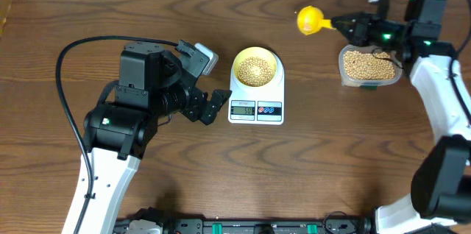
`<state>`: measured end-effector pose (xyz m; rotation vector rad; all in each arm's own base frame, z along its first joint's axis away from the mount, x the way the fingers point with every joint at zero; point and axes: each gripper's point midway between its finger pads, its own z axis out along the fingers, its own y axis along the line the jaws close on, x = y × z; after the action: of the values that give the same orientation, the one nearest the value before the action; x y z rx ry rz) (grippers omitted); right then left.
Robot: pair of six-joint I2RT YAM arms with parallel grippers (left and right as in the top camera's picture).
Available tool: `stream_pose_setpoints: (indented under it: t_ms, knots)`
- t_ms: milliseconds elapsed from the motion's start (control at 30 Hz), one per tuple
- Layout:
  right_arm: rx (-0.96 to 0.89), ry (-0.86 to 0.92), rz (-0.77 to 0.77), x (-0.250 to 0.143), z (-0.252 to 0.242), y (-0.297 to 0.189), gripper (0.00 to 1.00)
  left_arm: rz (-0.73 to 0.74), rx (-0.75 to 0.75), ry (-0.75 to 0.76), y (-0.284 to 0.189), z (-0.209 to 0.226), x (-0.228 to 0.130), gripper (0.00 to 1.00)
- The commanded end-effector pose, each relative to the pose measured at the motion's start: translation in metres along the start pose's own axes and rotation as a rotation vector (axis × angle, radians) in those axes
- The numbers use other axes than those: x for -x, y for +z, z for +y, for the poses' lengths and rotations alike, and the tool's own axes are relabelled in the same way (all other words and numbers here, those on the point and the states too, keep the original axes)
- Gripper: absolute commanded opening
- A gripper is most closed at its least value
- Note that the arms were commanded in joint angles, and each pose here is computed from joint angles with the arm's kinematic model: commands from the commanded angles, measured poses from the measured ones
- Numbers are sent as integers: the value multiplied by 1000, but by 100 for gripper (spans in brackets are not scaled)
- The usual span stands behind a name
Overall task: Scoop item into bowl and weigh 50g on scale
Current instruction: 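Carry the scoop right over the soybean tub, then lower the scoop into the tub and release it with the right gripper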
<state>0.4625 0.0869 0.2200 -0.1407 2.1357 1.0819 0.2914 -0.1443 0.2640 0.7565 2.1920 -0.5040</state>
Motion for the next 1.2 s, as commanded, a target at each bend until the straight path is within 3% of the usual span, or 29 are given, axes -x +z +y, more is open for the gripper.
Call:
stream_pose_setpoints:
  t_ms: [0,133,233,633,1167]
  knots:
    - [-112,-11,-40,9,-12,-28,2,4,-6,-8,2,1,-2,98]
    - [-172,-25,-22,2,-23,-49,1,4,-6,-8,2,1,-2,98]
    - [-338,-16,-6,-6,-51,-77,1,4,-6,-8,2,1,-2,98]
    - [-656,-303,85,-10,-62,-131,1,4,-6,-8,2,1,-2,98]
    - [-998,-518,262,-13,-75,-137,1,4,-6,-8,2,1,-2,98]
